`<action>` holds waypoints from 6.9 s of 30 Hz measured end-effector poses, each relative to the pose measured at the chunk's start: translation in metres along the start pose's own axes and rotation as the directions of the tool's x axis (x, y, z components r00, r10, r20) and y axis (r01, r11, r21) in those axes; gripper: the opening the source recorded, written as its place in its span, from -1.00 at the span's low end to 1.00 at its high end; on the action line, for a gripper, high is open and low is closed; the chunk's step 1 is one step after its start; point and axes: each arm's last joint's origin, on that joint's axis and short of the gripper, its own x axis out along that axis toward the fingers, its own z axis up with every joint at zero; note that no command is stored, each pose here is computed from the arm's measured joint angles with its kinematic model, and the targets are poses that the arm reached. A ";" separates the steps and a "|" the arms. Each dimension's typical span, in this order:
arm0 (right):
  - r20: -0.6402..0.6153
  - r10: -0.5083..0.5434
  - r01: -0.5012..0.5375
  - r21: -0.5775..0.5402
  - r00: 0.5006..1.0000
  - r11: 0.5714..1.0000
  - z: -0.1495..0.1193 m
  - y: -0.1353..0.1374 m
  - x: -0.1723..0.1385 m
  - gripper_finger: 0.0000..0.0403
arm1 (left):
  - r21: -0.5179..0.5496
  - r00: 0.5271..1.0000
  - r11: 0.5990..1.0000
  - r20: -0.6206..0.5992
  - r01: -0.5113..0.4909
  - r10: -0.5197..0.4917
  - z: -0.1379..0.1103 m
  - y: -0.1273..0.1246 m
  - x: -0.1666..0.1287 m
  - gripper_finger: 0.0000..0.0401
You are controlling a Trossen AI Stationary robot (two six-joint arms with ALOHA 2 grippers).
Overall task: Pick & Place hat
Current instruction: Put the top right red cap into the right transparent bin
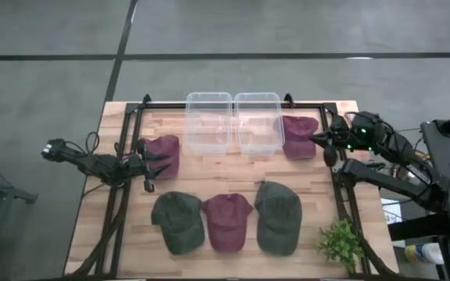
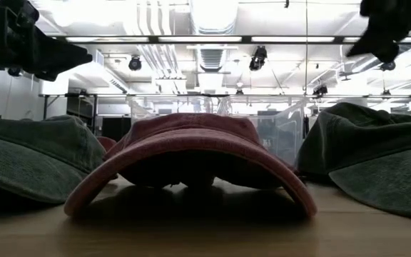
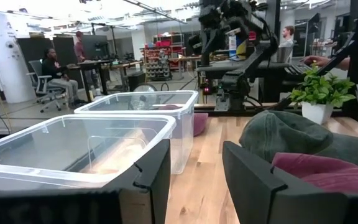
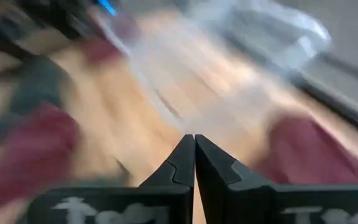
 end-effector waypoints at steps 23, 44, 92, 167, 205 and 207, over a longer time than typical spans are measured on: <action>-0.622 -0.053 0.082 0.019 0.782 0.996 -0.009 -0.009 0.053 -0.96 | -0.019 1.000 1.000 0.002 -0.001 0.001 0.001 0.000 0.000 -0.30; -0.617 -0.059 0.094 0.024 0.784 0.995 -0.011 -0.009 0.050 -0.67 | -0.019 1.000 1.000 0.002 0.000 0.000 0.001 0.000 0.000 -0.30; -0.583 -0.370 0.176 -0.363 0.723 0.915 -0.016 0.023 0.092 0.10 | -0.019 1.000 1.000 0.002 0.000 0.000 0.001 0.000 0.000 -0.30; -0.443 -0.721 0.353 -0.658 0.533 0.665 -0.101 0.068 0.159 0.10 | 0.000 1.000 1.000 -0.024 0.003 -0.003 -0.002 0.000 0.000 -0.30; -0.459 -0.750 0.462 -0.595 0.476 0.658 -0.094 0.045 0.169 -0.13 | 0.000 1.000 1.000 -0.024 0.003 -0.003 -0.002 0.000 0.000 -0.30; -0.462 -0.751 0.470 -0.589 0.472 0.658 -0.094 0.044 0.169 -0.23 | 0.000 1.000 1.000 -0.024 0.003 -0.003 -0.002 0.000 0.000 -0.30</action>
